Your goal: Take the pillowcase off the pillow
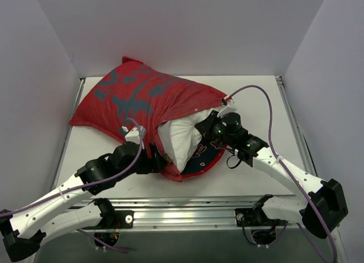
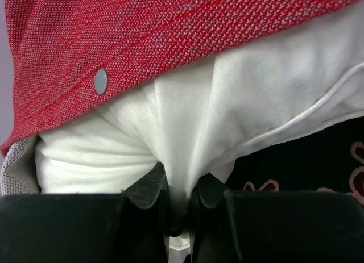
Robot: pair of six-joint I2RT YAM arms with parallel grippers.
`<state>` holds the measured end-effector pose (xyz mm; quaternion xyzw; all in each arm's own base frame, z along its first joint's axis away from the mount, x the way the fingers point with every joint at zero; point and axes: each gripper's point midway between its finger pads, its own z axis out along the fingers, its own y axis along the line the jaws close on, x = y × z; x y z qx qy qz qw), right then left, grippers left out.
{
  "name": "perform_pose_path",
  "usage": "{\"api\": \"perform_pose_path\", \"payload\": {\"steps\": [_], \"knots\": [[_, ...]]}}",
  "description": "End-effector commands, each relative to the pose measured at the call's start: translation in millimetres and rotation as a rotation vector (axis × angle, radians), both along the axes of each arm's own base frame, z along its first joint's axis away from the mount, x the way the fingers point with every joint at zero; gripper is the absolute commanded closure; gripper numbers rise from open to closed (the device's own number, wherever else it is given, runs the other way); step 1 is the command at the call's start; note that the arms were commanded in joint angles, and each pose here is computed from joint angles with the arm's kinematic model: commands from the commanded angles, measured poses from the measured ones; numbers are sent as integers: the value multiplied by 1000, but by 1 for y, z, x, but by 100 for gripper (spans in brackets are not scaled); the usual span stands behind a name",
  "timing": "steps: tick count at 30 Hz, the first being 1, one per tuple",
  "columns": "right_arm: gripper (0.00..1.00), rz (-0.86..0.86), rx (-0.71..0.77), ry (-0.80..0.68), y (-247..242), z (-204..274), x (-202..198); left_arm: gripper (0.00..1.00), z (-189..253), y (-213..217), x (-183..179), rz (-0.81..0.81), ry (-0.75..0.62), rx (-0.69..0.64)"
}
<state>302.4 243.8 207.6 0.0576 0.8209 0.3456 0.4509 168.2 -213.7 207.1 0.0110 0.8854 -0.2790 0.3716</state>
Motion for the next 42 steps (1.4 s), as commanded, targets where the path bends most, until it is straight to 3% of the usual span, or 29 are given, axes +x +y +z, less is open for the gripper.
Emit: {"api": "perform_pose_path", "payload": {"steps": [1, 8, 27, 30, 34, 42], "knots": [[100, -49, 160, -271, 4, 100, 27, 19, -9, 15, -9, 150, 92, -128], [100, -47, 167, -253, 5, 91, 29, 31, -23, 30, -9, 282, 96, -304], [100, -29, 177, -200, 6, 65, 20, 48, -25, -10, 19, 295, 34, -609], [100, -26, 187, -199, 7, 66, 20, 55, -28, -12, 20, 296, 37, -607], [100, -23, 192, -201, 5, 71, 20, 97, -34, -4, 23, 321, 15, -544], [100, -51, 221, -175, -44, 92, 20, 98, -61, 94, 37, 682, -110, -232]]}}
